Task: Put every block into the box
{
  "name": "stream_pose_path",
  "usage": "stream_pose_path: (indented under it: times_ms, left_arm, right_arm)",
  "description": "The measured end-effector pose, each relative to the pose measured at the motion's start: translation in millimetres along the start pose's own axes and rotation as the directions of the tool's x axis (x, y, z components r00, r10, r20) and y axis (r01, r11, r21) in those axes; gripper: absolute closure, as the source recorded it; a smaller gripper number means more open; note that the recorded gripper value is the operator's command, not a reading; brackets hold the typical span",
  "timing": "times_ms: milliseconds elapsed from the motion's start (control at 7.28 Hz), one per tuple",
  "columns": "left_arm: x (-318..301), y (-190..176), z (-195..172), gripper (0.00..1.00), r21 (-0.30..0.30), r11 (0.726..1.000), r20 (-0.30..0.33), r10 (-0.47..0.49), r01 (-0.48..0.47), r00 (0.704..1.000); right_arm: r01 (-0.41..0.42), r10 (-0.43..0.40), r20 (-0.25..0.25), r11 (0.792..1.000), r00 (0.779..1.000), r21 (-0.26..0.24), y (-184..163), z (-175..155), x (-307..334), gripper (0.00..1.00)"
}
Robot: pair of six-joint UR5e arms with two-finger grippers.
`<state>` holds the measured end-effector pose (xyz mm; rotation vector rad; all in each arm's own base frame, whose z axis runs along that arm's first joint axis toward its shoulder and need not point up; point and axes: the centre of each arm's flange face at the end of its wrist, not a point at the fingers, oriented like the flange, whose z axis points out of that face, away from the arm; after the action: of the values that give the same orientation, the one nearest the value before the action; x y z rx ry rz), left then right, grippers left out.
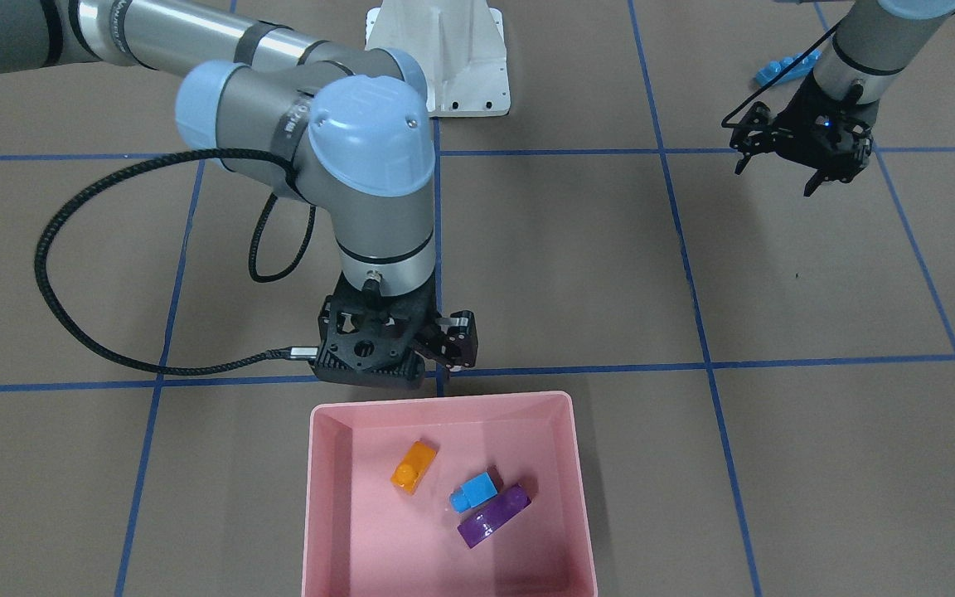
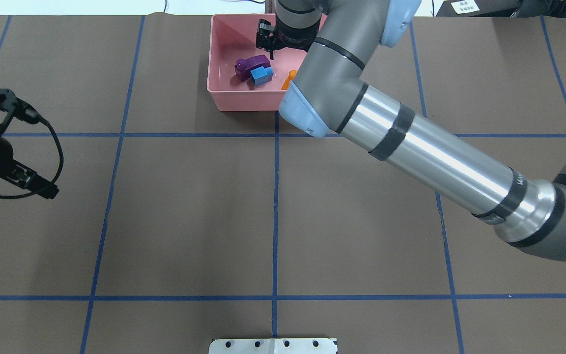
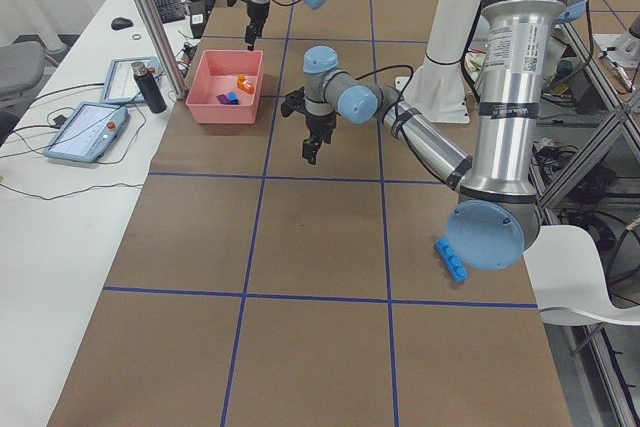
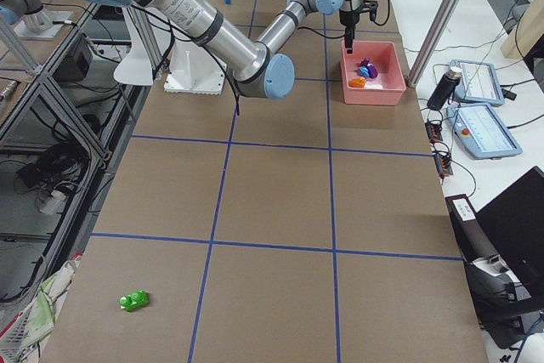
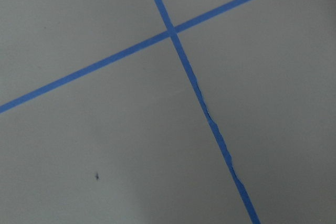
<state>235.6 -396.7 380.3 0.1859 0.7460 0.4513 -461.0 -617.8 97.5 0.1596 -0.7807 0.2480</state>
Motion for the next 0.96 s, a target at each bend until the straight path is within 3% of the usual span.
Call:
stream_pose_path:
  times_ms: [412, 961]
  left_arm:
    - [18, 85, 58, 0.0, -0.101, 0.984, 0.053, 0.153, -0.147, 0.987]
    - [61, 175, 103, 0.0, -0.243, 0.899, 0.04, 0.385, -0.365, 0.922]
  right_arm:
    - [0.13, -0.131, -0.037, 0.991, 0.991, -0.033, 33, -52, 110, 0.0]
    - [0.24, -0.243, -0.04, 0.969, 0.969, -0.058, 50, -78, 248, 0.0]
